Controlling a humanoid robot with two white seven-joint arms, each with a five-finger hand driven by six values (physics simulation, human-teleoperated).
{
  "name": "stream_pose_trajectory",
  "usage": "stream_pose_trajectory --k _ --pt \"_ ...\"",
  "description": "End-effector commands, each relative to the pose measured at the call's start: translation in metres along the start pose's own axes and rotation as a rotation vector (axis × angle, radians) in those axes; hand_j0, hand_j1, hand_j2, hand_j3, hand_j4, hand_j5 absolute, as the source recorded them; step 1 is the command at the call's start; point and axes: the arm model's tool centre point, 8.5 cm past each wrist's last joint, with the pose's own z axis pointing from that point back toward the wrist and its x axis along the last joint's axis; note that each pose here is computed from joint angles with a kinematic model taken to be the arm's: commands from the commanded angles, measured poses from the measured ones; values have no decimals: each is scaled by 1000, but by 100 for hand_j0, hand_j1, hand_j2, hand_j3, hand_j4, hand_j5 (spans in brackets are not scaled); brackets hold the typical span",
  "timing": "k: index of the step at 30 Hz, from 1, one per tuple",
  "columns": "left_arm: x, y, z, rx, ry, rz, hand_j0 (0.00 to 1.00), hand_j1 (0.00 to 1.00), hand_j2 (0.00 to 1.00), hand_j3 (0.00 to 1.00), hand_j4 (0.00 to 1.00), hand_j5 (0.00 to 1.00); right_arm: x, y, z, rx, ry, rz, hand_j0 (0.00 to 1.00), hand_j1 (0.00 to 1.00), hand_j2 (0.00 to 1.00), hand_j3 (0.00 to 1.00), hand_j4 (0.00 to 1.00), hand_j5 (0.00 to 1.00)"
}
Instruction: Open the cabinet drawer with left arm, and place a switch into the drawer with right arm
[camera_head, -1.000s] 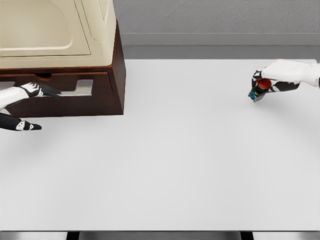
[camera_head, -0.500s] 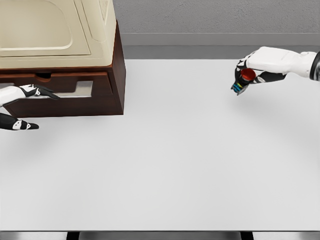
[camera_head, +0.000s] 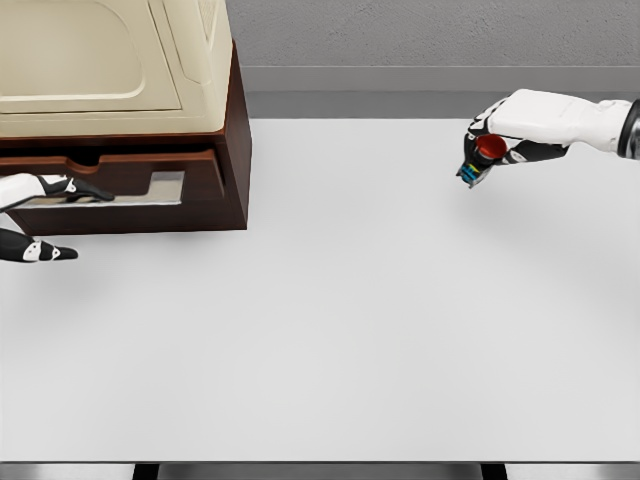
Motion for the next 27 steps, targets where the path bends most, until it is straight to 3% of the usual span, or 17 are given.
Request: stream_pose_trajectory --k 1,5,13,27 --pt "4 -10 -2 -58 -18 -31 81 81 81 81 81 81 2 -2 -1 -9 -5 -3 45 45 45 45 45 45" --pt "5 -14 0 -66 -20 -15 81 81 81 81 81 81 9 -11 -2 -29 -30 7 45 45 45 45 45 45" --pt "8 -22 3 -82 -22 1 81 81 81 81 81 81 35 -55 -4 -123 -118 46 45 45 45 45 45 45" --pt "14 -22 10 -99 -18 9 81 81 81 81 81 81 64 -82 -8 -199 -221 56 45 45 45 45 45 45"
